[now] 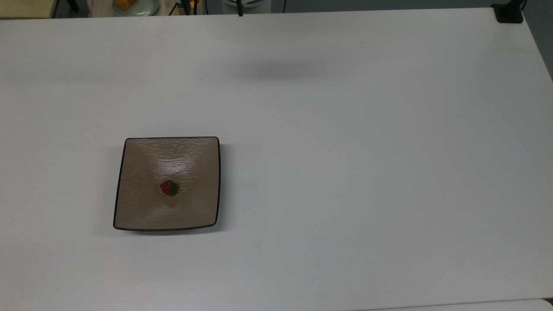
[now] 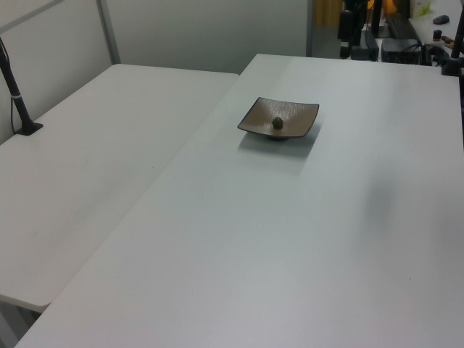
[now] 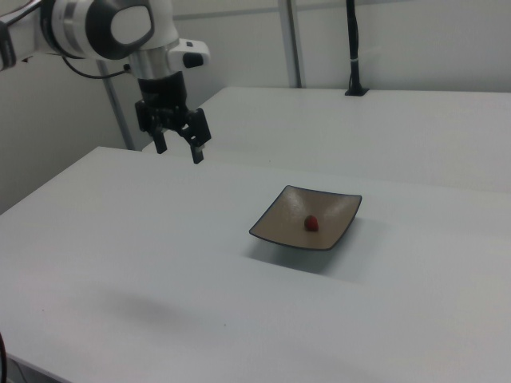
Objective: Strawberries on a ceramic plate
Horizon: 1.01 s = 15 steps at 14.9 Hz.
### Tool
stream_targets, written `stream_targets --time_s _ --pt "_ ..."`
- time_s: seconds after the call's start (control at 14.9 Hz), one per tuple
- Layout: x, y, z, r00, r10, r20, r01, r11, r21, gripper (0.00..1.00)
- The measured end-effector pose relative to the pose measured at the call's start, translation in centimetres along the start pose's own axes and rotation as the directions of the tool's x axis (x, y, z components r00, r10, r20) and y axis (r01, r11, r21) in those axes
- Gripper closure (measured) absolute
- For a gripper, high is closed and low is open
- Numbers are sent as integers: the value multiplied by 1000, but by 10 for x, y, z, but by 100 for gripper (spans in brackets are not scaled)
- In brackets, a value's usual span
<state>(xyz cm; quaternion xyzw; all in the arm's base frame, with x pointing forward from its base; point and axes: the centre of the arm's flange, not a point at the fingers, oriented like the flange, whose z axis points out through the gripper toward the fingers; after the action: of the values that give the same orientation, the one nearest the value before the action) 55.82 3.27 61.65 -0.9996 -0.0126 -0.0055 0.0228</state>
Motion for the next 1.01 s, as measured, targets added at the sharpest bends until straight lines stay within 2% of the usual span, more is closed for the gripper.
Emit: stream_targets --time_s 0.34,0.6,1.01 --pt "-7 -21 5 999 -48 8 48 999 0 0" --pt "4 -20 20 992 -116 -46 115 993 -3 0" --pt "8 -16 20 992 -110 -61 110 994 -7 0"
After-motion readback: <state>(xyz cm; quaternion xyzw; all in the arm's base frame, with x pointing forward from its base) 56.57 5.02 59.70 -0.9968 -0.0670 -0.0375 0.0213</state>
